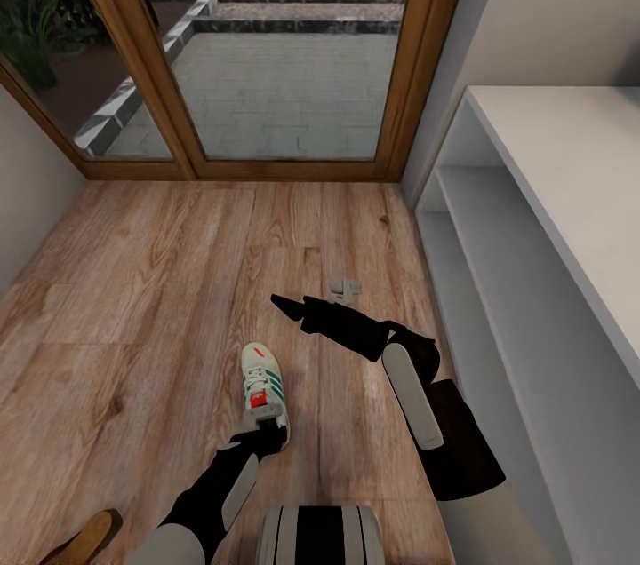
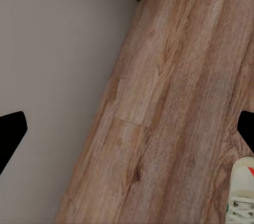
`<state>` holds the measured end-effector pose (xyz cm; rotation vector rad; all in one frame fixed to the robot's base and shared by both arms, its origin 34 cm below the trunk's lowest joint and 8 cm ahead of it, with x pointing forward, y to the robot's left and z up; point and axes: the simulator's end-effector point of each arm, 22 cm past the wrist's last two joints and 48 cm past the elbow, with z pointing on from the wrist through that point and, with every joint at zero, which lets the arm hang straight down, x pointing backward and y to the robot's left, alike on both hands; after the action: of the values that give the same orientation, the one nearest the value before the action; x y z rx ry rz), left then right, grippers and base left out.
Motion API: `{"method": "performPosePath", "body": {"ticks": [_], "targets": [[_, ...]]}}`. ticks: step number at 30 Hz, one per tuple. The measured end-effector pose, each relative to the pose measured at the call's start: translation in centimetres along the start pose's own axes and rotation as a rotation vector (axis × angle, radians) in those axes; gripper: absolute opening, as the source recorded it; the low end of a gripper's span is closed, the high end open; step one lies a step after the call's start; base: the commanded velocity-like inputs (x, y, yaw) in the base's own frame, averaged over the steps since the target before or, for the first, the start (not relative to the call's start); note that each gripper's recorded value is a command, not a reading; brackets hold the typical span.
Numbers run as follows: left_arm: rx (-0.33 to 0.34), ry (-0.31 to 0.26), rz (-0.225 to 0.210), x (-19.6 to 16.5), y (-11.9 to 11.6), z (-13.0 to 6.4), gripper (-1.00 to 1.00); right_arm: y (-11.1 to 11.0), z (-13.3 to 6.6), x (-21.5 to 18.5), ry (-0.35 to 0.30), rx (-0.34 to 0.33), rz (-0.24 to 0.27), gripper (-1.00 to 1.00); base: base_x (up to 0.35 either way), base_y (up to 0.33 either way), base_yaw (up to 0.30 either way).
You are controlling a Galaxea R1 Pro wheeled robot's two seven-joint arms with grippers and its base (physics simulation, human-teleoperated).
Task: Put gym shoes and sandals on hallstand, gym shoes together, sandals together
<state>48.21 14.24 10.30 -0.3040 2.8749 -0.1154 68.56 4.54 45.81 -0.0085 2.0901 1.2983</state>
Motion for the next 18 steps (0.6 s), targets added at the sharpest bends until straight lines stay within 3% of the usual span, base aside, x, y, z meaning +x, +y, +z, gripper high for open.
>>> {"method": "performPosePath", "body": {"ticks": [8, 9, 18], "targets": [[0.0, -0.001, 0.0, -0.02, 0.0, 0.0, 1.0, -0.01, -0.01, -0.01, 0.0, 0.0, 0.0, 1.0, 0.0, 0.0, 0.0], [0.001, -0.001, 0.0, -0.03, -0.01, 0.0, -1.0, -0.01, -0.01, -0.01, 0.0, 0.0, 0.0, 1.0, 0.0, 0.0, 0.0], [0.001, -0.001, -0.002, -0.02, -0.04, 0.0, -1.0, -0.01, -0.01, -0.02, 0.0, 0.0, 0.0, 1.0, 0.0, 0.0, 0.0]]}}
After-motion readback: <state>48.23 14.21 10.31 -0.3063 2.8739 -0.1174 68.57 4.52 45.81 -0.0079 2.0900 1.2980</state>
